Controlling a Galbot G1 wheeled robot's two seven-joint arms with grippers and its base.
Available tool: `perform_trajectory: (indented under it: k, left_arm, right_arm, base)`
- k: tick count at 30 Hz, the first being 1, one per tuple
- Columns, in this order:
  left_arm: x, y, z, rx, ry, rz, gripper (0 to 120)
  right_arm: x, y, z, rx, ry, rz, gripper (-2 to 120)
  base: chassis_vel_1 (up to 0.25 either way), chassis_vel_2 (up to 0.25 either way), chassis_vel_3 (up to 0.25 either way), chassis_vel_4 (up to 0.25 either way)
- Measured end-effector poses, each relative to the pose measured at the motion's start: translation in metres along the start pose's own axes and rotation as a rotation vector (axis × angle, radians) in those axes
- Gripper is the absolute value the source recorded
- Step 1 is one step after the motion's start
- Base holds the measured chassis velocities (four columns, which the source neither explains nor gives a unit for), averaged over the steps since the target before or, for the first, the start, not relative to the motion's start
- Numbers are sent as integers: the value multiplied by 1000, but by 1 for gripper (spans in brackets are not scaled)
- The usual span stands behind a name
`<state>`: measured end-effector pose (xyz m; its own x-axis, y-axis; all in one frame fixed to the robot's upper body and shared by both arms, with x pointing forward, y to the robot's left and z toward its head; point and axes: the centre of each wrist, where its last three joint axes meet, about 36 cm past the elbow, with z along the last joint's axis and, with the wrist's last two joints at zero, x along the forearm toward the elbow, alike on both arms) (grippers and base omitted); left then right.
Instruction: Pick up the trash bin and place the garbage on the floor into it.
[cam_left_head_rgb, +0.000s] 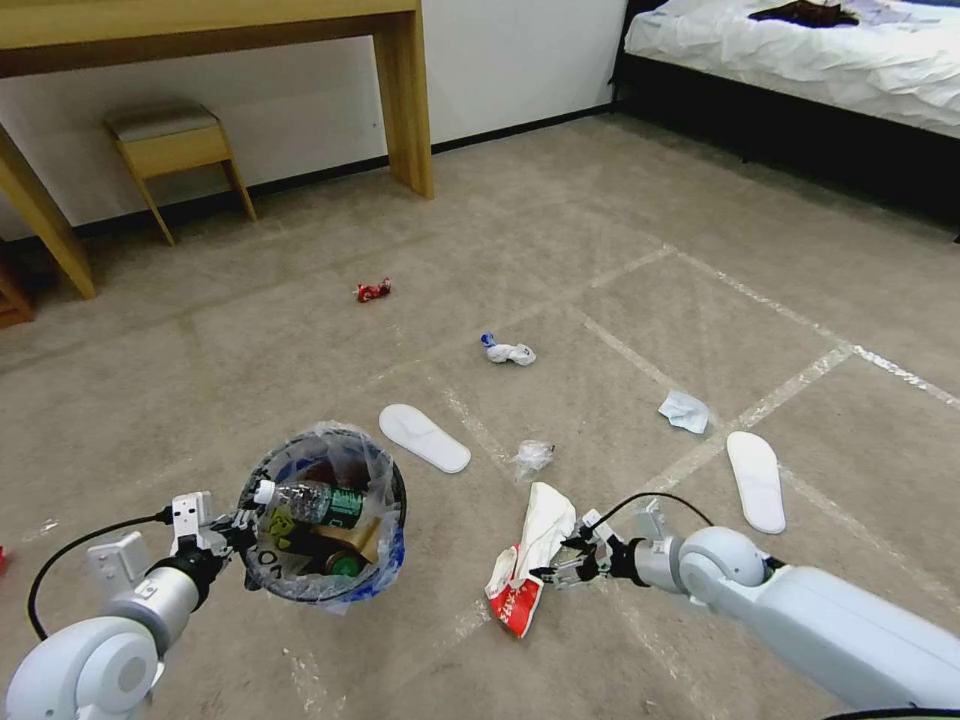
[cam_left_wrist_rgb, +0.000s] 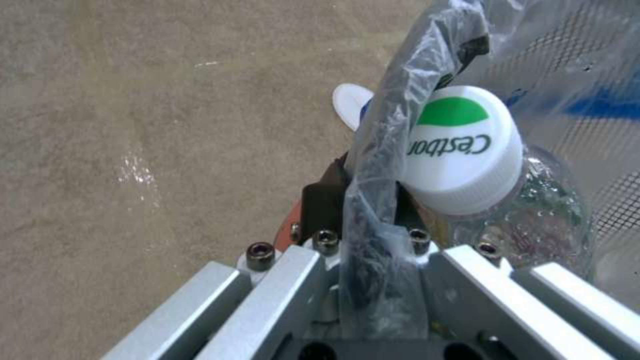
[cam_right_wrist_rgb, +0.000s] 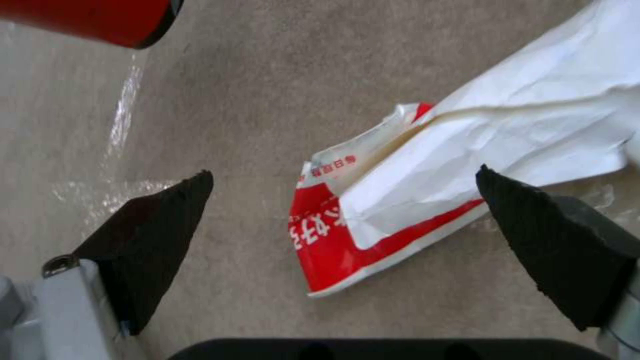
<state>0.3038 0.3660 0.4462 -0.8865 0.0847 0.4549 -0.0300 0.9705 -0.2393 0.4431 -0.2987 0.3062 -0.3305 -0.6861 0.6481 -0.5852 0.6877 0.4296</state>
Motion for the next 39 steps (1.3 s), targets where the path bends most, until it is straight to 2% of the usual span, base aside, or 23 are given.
perform_trajectory:
  k: [6, 9, 10, 11, 12, 13, 14, 15, 17, 18, 19, 20, 21, 23, 24, 26, 27, 30, 31, 33, 34, 37, 39]
  left_arm:
    - [-2, 1, 2, -2, 4, -2, 1]
    - [-2, 1, 3, -2, 6, 0, 1]
    - [-2, 1, 3, -2, 7, 0, 1]
    - [-2, 2, 3, -2, 7, 0, 1]
    - [-2, 2, 3, -2, 7, 0, 1]
    - [-3, 2, 4, -3, 8, -1, 1]
    - [-3, 3, 4, -3, 8, -2, 1]
    - [-3, 3, 4, -3, 8, -2, 1]
    - [-4, 3, 5, -2, 9, -3, 1]
    - [-4, 3, 5, -2, 9, -3, 1]
    - [-5, 2, 6, -2, 10, -3, 1]
    - [-5, 2, 6, -2, 10, -3, 1]
    - [-6, 1, 8, -2, 13, -3, 1]
    - [-6, 0, 10, -1, 15, -3, 1]
    - [-6, 0, 10, -1, 15, -3, 1]
    - [-7, 0, 11, 2, 15, -4, 1]
    - [-7, 0, 11, 2, 15, -4, 1]
    - [-9, 1, 12, 7, 15, -8, 1]
    - [-9, 1, 12, 7, 15, -8, 1]
    - [-9, 2, 13, 9, 15, -10, 1]
    - [-9, 2, 13, 9, 15, -10, 1]
    - [-10, 3, 13, 12, 14, -14, 1]
    - [-10, 3, 13, 13, 12, -15, 1]
  right_arm:
    - [-13, 2, -2, -11, -3, -2, 100]
    - [-20, 2, -2, 31, 5, 21, 100]
    - [-22, 1, -2, 72, 9, 38, 100]
    - [-23, -3, -3, 191, 26, 78, 100]
    - [-23, -3, -3, 191, 26, 78, 100]
    - [-23, -9, -4, 333, 50, 115, 100]
    - [-21, -12, -6, 419, 67, 134, 100]
    - [-21, -12, -6, 419, 67, 134, 100]
    - [-16, -20, -9, 593, 89, 179, 100]
    - [-16, -20, -9, 593, 89, 179, 100]
    - [-14, -23, -10, 659, 94, 198, 100]
    - [-14, -23, -10, 659, 94, 198, 100]
    - [-13, -27, -11, 756, 105, 229, 100]
    - [-11, -31, -12, 847, 120, 258, 100]
    - [-11, -31, -12, 847, 120, 258, 100]
    - [-9, -35, -14, 934, 134, 281, 100]
    - [-9, -35, -14, 934, 134, 281, 100]
    - [-8, -37, -18, 1069, 152, 302, 100]
    - [-8, -37, -18, 1069, 152, 302, 100]
    - [-10, -36, -21, 1155, 159, 308, 100]
    - [-10, -36, -21, 1155, 159, 308, 100]
    - [-14, -32, -25, 1280, 164, 306, 100]
    - [-15, -31, -26, 1325, 176, 304, 100]
  base:
    - [0, 0, 0, 0]
    - [0, 0, 0, 0]
    - [0, 0, 0, 0]
    - [0, 0, 0, 0]
    - [0, 0, 0, 0]
    - [0, 0, 0, 0]
    - [0, 0, 0, 0]
    - [0, 0, 0, 0]
    - [0, 0, 0, 0]
    - [0, 0, 0, 0]
    - [0, 0, 0, 0]
    - [0, 0, 0, 0]
    - [0, 0, 0, 0]
    - [0, 0, 0, 0]
    - [0, 0, 0, 0]
    - [0, 0, 0, 0]
    - [0, 0, 0, 0]
    - [0, 0, 0, 0]
    - [0, 0, 0, 0]
    - [0, 0, 0, 0]
    - [0, 0, 0, 0]
    - [0, 0, 0, 0]
    - [0, 0, 0, 0]
